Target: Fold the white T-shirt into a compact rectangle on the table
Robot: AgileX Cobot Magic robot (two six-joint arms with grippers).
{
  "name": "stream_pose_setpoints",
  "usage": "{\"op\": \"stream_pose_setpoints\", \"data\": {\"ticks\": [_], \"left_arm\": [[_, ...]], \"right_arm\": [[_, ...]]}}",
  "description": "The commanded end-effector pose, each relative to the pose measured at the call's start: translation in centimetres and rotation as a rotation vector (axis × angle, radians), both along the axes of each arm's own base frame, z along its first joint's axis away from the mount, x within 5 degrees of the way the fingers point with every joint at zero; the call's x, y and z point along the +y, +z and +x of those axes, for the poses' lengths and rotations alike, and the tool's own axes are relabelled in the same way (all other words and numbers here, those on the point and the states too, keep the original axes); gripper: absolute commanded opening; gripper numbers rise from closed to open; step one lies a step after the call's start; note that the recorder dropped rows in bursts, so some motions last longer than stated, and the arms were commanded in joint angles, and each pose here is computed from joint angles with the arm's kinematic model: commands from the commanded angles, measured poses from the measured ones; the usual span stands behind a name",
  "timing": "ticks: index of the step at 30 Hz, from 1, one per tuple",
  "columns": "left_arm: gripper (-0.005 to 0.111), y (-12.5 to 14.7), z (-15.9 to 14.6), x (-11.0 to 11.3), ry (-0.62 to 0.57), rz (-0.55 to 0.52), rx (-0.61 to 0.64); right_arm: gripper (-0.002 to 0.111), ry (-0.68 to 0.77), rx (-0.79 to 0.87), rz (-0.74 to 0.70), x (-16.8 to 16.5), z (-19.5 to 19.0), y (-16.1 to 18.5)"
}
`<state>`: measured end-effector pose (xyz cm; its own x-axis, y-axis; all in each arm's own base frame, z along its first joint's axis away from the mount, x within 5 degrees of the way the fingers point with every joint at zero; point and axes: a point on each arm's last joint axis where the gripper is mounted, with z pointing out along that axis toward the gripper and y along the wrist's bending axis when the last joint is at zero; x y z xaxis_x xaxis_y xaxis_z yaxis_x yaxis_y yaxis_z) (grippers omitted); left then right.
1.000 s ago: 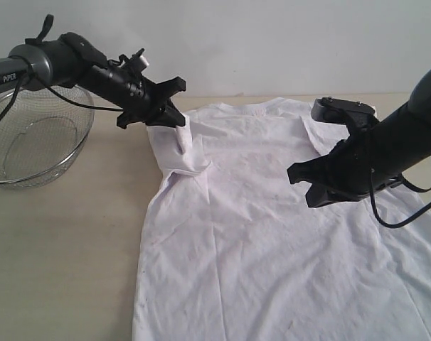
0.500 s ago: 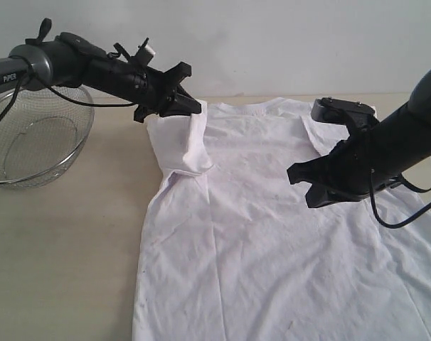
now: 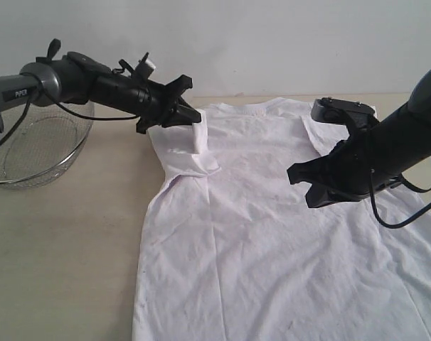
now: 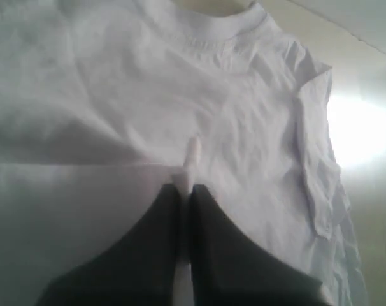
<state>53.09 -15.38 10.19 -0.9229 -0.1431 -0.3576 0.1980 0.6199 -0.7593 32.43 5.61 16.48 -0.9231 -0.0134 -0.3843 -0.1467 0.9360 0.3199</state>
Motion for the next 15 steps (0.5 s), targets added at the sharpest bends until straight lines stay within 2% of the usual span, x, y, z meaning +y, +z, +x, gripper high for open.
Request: {"op": "stream_pose_setpoints", "data": {"ticks": [1,3,4,5,9,15], "left_arm": [[0.017,-0.8,0.0,0.0,-0.016,0.061,-0.011],[0.035,-0.4,0.1,0.5,-0.012,0.071,-0.023],[0.047,0.0,0.3,0.8,-0.003,0.070,-0.029],[0.051,0.1,0.4,1.2,0.008,0.064,-0.026],[0.052,2.0,0.8,3.4,0.054,0.069,-0.031],[0.047,1.6,0.4,4.3,0.016,0.183,-0.005]], "right_arm": [[0.000,0.013,-0.007,-0.001,-0.1,-0.2,0.3],[0.000,0.013,-0.007,-0.001,-0.1,-0.2,0.3],[0.000,0.011,-0.011,-0.003,-0.1,-0.1,0.3],[0.000,0.011,-0.011,-0.003,-0.1,-0.1,0.3],[0.000,0.011,-0.011,-0.003,-0.1,-0.1,0.3],[0.000,0.008,-0.017,-0.005,-0.1,-0.1,0.4]]}}
